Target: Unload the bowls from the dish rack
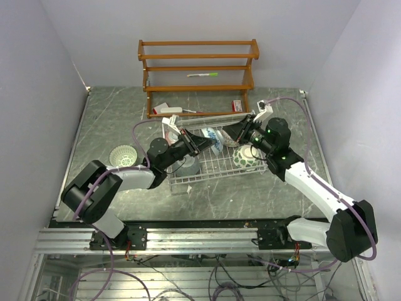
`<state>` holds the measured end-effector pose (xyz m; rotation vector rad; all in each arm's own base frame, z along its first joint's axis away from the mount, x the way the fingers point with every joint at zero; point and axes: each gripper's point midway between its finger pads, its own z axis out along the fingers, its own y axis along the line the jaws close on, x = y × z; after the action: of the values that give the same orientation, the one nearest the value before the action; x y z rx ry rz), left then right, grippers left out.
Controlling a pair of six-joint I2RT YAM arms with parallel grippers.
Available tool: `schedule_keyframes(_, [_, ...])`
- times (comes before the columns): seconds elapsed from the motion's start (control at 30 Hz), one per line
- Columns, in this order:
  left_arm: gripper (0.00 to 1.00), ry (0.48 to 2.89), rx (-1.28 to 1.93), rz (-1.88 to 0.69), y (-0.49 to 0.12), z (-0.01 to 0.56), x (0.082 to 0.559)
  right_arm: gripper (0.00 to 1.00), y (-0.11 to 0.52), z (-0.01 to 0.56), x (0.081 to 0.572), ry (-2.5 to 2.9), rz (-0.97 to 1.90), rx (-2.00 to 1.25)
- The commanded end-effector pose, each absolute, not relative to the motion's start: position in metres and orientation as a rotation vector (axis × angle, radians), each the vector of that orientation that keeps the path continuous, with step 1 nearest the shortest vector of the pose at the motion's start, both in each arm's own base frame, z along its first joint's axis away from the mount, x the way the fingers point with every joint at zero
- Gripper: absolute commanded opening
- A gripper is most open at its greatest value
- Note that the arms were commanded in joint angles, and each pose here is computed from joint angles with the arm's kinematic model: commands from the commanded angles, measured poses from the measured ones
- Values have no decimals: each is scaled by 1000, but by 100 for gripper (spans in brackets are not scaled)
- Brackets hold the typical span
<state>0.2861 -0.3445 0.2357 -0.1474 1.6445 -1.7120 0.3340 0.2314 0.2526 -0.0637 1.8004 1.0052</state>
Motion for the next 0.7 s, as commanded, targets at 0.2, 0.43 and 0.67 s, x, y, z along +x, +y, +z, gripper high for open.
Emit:
schedule_keyframes(0.2, [7,1743,-5,-1297,-318,281,293,27,191,254,340,1789,771,15])
schedule_keyframes(0.43, [7,1872,-110,-848,-247,292,296,28,191,240,339,1820,764,13])
schedule_keyframes(0.67, [7,1923,-375,-368,-149,276,290,28,199,229,339,1840,811,5])
